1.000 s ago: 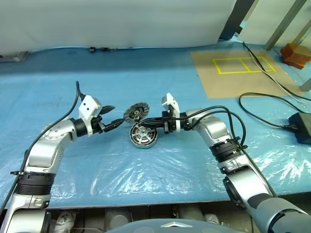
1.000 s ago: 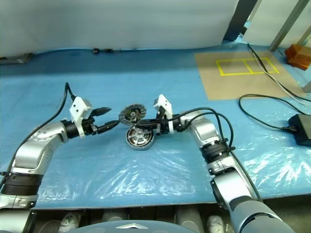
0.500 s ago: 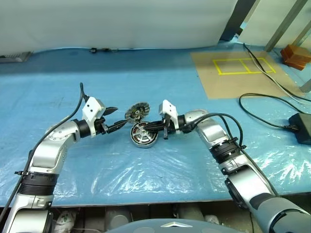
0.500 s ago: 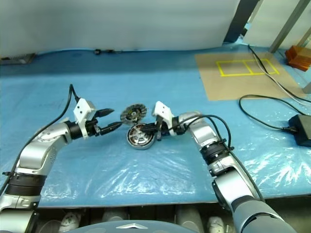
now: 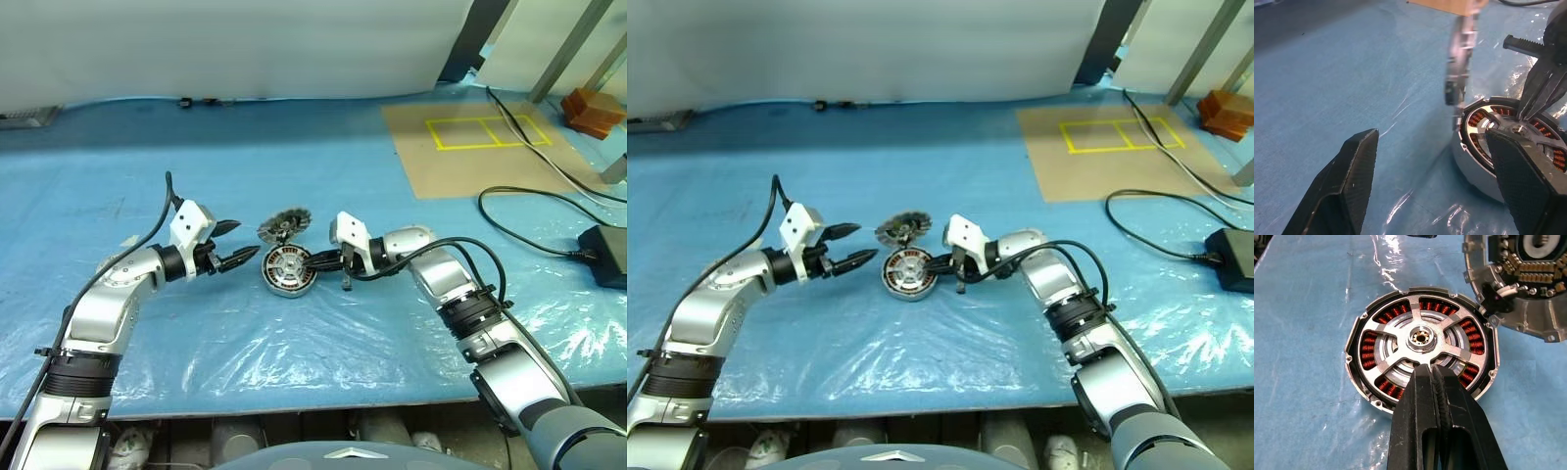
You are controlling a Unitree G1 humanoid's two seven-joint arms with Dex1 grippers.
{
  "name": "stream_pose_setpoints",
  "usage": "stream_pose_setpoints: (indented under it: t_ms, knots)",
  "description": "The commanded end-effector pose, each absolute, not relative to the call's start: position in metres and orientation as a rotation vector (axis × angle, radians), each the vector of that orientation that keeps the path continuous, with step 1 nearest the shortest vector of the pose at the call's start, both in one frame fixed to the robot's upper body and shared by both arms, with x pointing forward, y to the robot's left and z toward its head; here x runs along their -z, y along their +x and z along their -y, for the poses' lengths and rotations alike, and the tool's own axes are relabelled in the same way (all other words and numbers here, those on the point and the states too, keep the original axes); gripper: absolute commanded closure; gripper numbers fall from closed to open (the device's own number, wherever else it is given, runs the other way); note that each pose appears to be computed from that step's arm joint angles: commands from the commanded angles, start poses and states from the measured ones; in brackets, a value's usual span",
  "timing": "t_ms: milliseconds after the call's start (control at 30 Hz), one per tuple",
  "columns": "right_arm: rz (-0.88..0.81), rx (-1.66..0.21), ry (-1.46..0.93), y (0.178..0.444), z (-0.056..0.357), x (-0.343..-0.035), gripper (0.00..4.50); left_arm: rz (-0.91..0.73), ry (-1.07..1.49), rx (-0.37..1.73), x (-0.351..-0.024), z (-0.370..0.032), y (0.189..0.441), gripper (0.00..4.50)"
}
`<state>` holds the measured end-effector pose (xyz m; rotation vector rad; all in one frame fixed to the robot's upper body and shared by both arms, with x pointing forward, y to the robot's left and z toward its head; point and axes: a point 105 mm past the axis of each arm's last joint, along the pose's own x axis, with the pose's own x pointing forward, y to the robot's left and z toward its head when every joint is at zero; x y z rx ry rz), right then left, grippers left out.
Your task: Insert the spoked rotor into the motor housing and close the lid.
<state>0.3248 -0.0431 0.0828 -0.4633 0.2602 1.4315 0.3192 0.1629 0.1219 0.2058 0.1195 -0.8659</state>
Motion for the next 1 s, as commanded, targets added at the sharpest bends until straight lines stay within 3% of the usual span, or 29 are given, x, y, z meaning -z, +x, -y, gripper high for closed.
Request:
stream_pose_setpoints:
  t_ms: [33,400,700,800,867,1000]
  knots:
    - [-0.324,-1.430,-0.440,0.324,0.045,-0.070,4.50,-0.079,0.236,0.873,-0.133,-0.162,0.321,0.85]
    - [-0.212,-1.443,-0.145,0.329,0.042,-0.125,4.50,-0.045,0.247,0.826,-0.137,-0.165,0.330,0.85]
    - [-0.268,-1.403,-0.145,0.320,0.063,-0.119,4.50,0.021,0.187,0.759,-0.158,-0.168,0.370,0.85]
    - [-0.282,-1.374,-0.146,0.318,0.069,-0.116,4.50,0.032,0.139,0.785,-0.166,-0.164,0.387,1.45]
    - [-0.288,-1.360,-0.153,0.316,0.072,-0.114,4.50,0.039,0.113,0.821,-0.171,-0.160,0.391,2.08]
    - [-0.303,-1.326,-0.164,0.313,0.080,-0.110,4.50,-0.052,0.080,1.041,-0.170,-0.151,0.366,3.39]
